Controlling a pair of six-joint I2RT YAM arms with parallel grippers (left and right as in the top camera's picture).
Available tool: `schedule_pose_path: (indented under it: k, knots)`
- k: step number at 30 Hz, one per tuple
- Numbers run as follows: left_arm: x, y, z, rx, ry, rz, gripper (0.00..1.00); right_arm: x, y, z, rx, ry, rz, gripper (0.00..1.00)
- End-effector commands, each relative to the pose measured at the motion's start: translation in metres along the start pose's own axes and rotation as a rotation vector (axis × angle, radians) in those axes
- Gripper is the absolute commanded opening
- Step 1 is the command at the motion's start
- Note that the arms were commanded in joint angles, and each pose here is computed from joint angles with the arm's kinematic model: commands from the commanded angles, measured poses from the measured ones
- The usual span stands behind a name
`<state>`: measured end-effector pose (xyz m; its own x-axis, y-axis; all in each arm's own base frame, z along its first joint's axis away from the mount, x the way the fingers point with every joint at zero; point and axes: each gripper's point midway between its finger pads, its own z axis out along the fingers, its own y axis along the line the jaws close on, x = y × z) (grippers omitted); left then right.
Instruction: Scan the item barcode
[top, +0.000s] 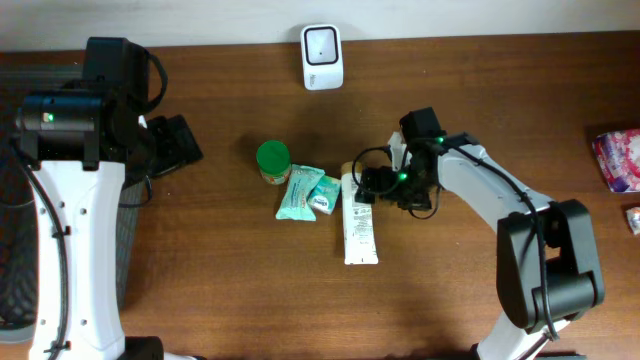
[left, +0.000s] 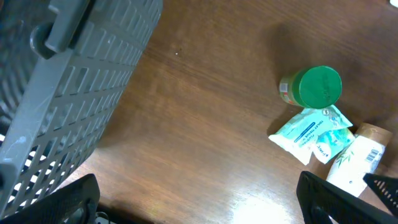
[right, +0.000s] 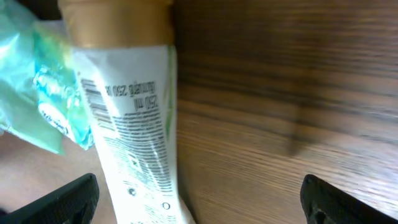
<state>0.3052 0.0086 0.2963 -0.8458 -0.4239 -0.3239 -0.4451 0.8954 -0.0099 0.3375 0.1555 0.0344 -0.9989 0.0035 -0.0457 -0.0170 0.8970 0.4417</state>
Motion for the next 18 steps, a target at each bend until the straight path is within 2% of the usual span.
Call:
schedule_pose_path:
  k: [1, 3, 12, 18]
  knots:
    - [-0.001, 0.002, -0.008, 0.011, -0.022, -0.020, 0.99, 0.009, 0.005, 0.006, -0.042, 0.030, -0.022, 0.90]
    - [-0.001, 0.002, -0.008, 0.011, -0.022, -0.020, 0.99, 0.011, 0.004, 0.008, -0.041, 0.032, -0.021, 0.73]
    - [-0.001, 0.002, -0.008, 0.011, -0.022, -0.020, 0.99, 0.024, 0.022, 0.023, -0.217, 0.037, -0.086, 0.67]
    - [-0.001, 0.002, -0.008, 0.011, -0.022, -0.020, 0.99, 0.027, 0.019, 0.027, -0.221, 0.038, -0.087, 0.61]
